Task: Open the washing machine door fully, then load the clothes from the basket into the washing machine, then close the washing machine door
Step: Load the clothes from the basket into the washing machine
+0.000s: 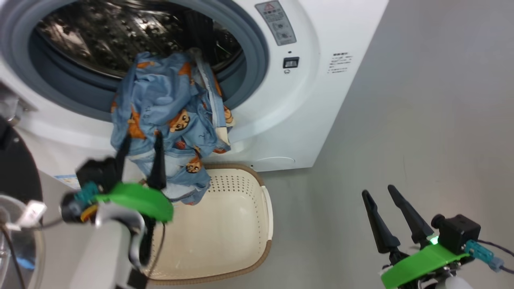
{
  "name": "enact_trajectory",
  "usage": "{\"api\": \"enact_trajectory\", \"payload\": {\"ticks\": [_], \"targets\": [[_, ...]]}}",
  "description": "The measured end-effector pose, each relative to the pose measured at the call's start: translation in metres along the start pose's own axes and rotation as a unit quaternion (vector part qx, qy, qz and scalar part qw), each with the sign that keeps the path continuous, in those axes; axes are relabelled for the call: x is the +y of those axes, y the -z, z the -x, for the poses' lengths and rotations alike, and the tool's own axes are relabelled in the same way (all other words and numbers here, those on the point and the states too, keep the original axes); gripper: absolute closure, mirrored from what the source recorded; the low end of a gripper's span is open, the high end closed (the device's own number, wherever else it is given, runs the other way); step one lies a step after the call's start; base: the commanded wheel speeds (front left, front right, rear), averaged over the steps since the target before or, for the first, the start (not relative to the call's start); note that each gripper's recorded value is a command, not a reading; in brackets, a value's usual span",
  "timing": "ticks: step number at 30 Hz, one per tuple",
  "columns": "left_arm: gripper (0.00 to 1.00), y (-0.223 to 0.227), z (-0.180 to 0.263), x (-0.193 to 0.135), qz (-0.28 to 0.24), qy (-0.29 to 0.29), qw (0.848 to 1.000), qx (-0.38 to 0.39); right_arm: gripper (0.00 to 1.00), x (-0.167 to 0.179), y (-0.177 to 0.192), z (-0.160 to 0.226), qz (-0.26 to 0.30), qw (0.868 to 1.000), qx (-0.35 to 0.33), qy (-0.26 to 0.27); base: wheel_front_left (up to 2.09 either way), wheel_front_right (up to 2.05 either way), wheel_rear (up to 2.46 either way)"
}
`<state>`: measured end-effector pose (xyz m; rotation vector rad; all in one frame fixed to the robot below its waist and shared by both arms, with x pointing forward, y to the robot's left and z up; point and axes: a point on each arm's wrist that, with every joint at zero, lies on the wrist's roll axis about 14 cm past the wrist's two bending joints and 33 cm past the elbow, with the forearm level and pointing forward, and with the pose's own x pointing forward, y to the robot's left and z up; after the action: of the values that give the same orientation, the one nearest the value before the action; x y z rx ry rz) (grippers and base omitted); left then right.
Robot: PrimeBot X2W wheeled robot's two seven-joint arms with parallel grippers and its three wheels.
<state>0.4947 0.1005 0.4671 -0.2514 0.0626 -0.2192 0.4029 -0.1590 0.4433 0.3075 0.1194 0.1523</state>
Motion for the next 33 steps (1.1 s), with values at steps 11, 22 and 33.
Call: {"api": "enact_trajectory", "payload": {"ticks": [11, 22, 33], "targets": [[0.0, 0.02, 0.047, 0.004, 0.021, -0.029, 0.999, 0.016, 0.0, 0.004, 0.001, 0.004, 0.004, 1.0, 0.004, -0.009, 0.0, 0.0, 0.0], [0.0, 0.034, 0.087, 0.015, 0.028, -0.061, 0.997, 0.031, 0.0, -0.001, 0.002, 0.011, 0.005, 1.0, 0.006, -0.001, 0.0, 0.0, 0.0], [0.0, 0.037, 0.114, 0.018, 0.032, -0.076, 0.996, 0.036, 0.0, 0.0, 0.0, 0.015, 0.009, 1.0, 0.004, -0.004, 0.0, 0.0, 0.0]]}}
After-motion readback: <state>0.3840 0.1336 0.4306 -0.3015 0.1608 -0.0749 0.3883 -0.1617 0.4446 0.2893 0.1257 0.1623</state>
